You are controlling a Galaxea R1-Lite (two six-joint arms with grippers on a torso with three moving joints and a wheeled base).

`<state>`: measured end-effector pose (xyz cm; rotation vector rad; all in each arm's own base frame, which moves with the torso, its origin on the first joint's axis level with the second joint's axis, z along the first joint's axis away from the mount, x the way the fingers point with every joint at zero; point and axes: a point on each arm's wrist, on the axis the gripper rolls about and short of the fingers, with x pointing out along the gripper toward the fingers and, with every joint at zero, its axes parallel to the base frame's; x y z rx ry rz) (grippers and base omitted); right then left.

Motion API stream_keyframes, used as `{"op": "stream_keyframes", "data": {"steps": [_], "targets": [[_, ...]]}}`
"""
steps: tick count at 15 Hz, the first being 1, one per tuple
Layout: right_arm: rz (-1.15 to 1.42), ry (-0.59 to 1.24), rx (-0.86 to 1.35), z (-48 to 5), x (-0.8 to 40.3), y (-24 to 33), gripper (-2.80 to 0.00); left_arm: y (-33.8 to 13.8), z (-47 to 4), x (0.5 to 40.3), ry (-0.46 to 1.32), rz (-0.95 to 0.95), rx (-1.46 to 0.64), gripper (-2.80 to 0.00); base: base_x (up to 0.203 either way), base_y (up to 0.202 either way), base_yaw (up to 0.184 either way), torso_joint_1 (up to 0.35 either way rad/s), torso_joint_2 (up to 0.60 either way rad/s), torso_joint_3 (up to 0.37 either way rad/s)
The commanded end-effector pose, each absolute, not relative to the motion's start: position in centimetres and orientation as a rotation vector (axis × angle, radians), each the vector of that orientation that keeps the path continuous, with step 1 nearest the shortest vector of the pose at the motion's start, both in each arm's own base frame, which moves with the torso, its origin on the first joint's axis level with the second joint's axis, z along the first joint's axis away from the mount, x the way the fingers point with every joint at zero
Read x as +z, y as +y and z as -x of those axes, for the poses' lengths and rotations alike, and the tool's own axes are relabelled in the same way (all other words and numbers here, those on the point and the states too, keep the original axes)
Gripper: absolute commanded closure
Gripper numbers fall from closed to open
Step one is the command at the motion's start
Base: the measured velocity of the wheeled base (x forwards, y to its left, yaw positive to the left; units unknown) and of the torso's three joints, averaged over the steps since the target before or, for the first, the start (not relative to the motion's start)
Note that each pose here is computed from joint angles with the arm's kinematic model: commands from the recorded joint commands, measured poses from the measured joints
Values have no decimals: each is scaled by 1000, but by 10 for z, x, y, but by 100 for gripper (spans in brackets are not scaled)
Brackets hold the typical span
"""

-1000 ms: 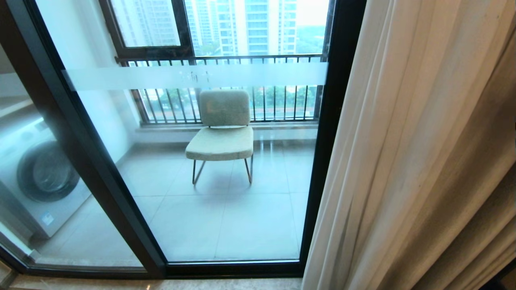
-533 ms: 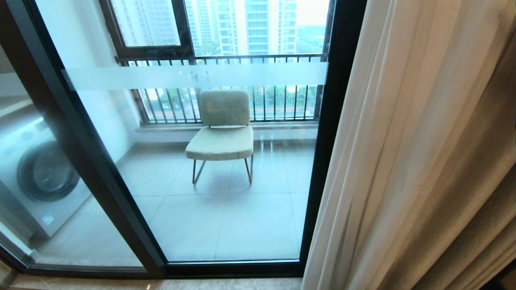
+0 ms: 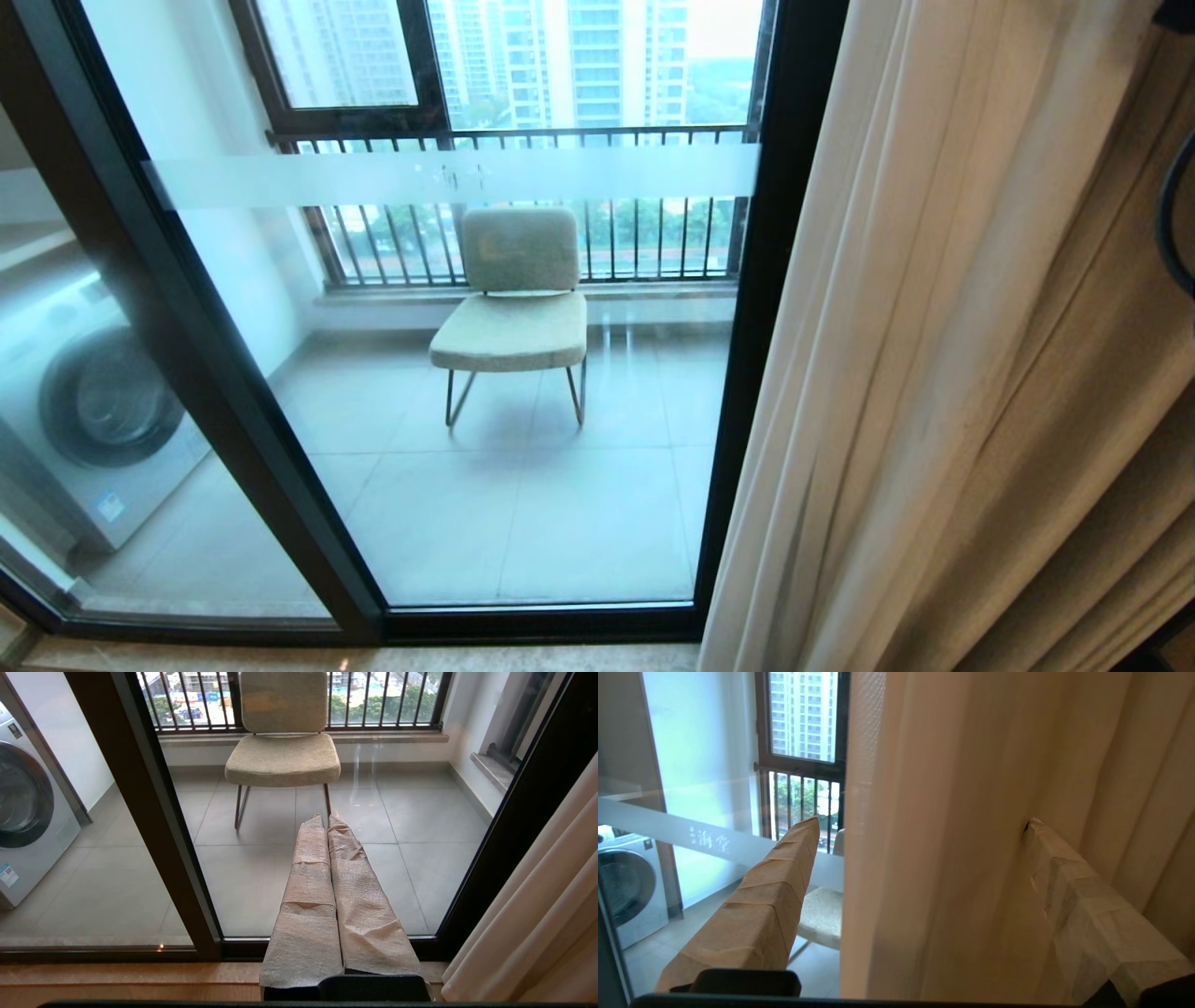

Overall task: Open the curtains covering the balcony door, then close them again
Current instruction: Close the inner curtains on both sides

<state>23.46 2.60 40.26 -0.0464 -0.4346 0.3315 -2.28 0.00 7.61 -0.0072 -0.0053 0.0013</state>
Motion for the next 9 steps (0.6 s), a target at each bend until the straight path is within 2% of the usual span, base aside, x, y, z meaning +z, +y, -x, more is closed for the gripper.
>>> {"op": "stream_keyframes", "data": {"steps": [1, 9], "targets": [[49, -420, 323, -263, 399, 27, -280, 0, 23, 76, -6, 8, 2, 0, 0, 0, 0, 0, 0, 0], [43, -443, 287, -305, 404, 29, -280, 0, 23, 76, -6, 8, 2, 0, 0, 0, 0, 0, 0, 0]]}}
